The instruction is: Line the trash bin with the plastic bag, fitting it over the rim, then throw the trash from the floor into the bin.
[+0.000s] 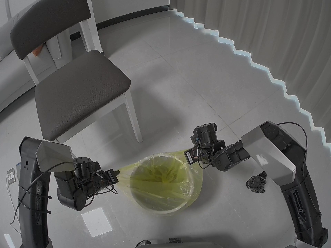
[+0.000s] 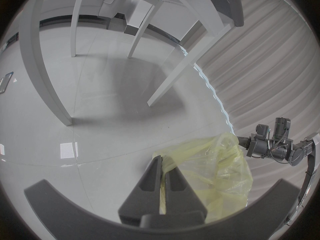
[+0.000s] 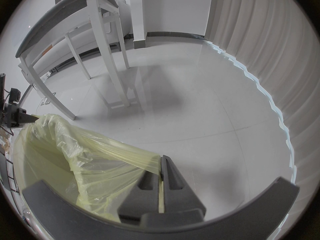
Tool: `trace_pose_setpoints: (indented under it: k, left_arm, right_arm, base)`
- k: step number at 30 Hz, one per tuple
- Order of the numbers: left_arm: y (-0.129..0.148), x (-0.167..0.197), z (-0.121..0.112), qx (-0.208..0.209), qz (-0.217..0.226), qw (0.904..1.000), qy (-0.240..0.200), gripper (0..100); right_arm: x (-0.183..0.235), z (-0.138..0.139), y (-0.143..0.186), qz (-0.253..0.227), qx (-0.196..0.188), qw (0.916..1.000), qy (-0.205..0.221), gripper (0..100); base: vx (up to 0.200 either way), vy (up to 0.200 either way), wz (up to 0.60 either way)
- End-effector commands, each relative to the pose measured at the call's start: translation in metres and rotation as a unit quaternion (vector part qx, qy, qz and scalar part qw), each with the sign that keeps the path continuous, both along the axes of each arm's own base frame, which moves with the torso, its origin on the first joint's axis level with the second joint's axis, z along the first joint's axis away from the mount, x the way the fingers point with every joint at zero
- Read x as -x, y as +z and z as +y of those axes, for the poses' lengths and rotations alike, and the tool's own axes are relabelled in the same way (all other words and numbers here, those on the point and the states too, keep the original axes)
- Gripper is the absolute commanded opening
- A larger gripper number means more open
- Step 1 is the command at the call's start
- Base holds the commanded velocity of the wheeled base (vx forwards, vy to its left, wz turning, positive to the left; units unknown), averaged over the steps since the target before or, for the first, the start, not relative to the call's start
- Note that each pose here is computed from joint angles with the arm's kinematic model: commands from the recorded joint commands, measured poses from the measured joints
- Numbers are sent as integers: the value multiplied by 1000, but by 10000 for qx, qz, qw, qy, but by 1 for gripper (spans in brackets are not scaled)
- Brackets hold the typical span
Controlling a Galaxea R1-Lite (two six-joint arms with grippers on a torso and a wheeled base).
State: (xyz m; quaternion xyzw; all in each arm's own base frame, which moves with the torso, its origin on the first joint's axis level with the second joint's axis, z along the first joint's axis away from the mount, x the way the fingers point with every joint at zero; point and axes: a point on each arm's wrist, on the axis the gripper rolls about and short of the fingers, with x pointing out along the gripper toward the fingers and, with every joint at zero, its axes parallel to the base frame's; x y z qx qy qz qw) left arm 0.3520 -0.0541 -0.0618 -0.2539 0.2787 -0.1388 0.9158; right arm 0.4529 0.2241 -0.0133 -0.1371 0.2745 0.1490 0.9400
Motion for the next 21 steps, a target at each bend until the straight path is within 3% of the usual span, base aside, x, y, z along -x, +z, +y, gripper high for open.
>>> trace_pose_setpoints:
  k: [1, 7, 21]
  left_arm:
    - [-5, 2, -1, -21, 73, 10000, -26, 0]
    - [-5, 7, -2, -260, -54, 9995, -182, 0]
    - [-2, 7, -11, -254, -167, 9991, -306, 0]
  right_arm:
    - [4, -2, -5, 95, 69, 9999, 14, 0]
    - [4, -2, -12, 162, 109, 9998, 19, 0]
    - [5, 0, -43, 390, 245, 9989, 48, 0]
  base:
    - [0, 0, 0]
    - [0, 0, 0]
    - [0, 0, 0]
